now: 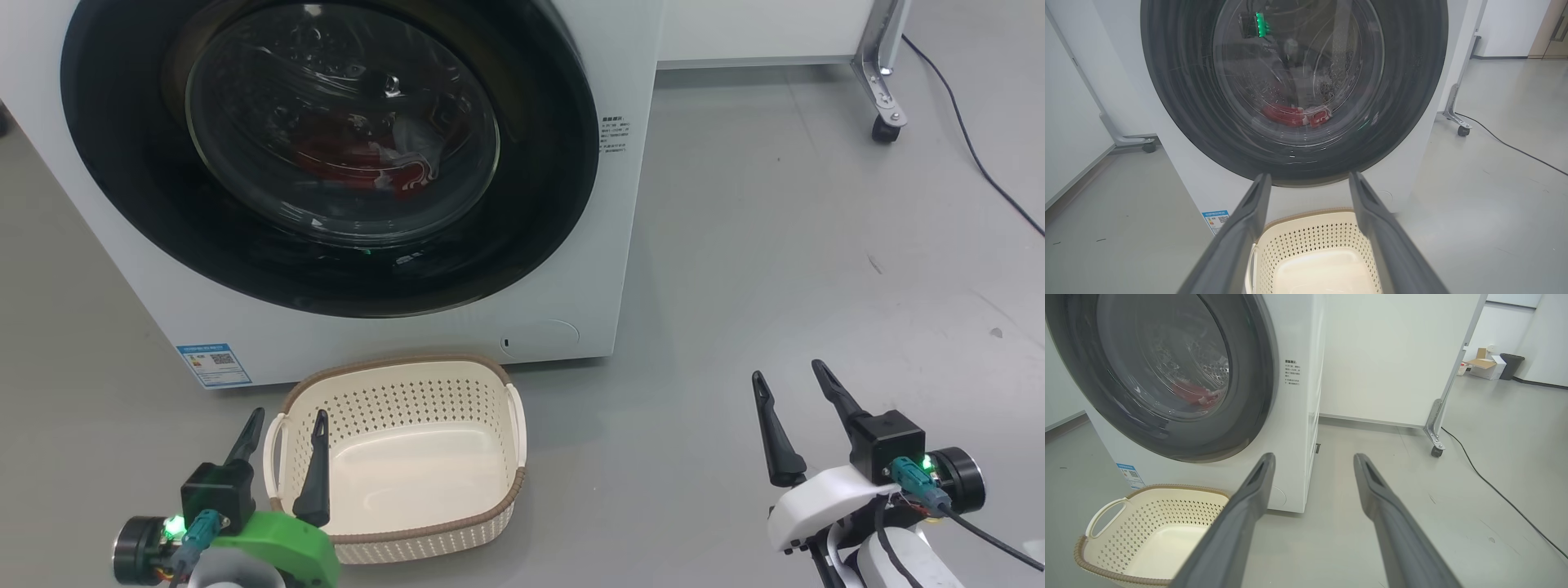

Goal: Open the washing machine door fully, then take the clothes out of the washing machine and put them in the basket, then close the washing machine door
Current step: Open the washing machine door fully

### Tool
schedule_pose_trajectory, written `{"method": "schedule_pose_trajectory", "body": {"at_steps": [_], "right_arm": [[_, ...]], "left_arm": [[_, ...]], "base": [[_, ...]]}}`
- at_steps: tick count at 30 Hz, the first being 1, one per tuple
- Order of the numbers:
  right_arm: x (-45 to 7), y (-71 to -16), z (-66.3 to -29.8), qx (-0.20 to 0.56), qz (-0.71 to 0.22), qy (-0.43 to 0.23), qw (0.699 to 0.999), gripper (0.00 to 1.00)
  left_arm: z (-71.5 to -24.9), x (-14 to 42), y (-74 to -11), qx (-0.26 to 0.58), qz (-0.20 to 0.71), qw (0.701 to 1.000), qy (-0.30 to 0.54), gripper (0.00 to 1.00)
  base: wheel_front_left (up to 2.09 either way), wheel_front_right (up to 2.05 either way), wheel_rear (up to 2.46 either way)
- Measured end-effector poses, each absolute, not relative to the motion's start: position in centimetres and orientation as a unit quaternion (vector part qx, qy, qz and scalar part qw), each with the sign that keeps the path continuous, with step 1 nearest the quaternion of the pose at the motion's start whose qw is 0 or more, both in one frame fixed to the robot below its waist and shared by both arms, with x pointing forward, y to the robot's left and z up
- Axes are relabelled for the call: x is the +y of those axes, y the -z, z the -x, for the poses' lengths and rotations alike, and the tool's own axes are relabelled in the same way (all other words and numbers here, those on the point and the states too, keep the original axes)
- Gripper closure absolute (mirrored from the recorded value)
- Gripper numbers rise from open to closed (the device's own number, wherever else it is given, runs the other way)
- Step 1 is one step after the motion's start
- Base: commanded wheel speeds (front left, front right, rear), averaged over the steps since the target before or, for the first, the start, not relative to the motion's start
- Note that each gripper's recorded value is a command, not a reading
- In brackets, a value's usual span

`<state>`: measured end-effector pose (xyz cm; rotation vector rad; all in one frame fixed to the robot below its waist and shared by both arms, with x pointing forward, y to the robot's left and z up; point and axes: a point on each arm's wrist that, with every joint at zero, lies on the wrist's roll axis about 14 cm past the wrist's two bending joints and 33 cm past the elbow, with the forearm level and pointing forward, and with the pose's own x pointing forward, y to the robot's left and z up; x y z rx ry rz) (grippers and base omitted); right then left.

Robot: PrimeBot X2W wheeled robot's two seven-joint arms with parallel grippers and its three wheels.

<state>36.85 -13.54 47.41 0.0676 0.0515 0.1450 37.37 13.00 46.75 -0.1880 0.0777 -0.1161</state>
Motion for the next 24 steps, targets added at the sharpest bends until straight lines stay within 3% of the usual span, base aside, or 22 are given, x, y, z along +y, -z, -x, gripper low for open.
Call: {"method": "schedule_pose_trajectory", "body": {"at_steps": [1, 3, 24], "right_arm": [[-13.57, -47.43, -36.87, 0.025, -0.034, -0.071, 0.997, 0.11], [-13.67, -47.49, -36.93, 0.025, -0.037, -0.068, 0.997, 1.0], [-13.58, -47.08, -37.11, 0.032, -0.067, -0.066, 0.995, 1.0]], "left_arm": [[-37.36, 13.01, -46.73, 0.039, 0.094, 0.993, 0.058, 0.0], [-37.37, 13.01, -46.73, 0.039, 0.094, 0.993, 0.057, 0.0], [-37.55, 13.19, -46.72, 0.038, 0.095, 0.993, 0.053, 0.0]], "base": [[0.0, 0.0, 0.0], [0.0, 0.0, 0.0], [0.0, 0.0, 0.0]]}}
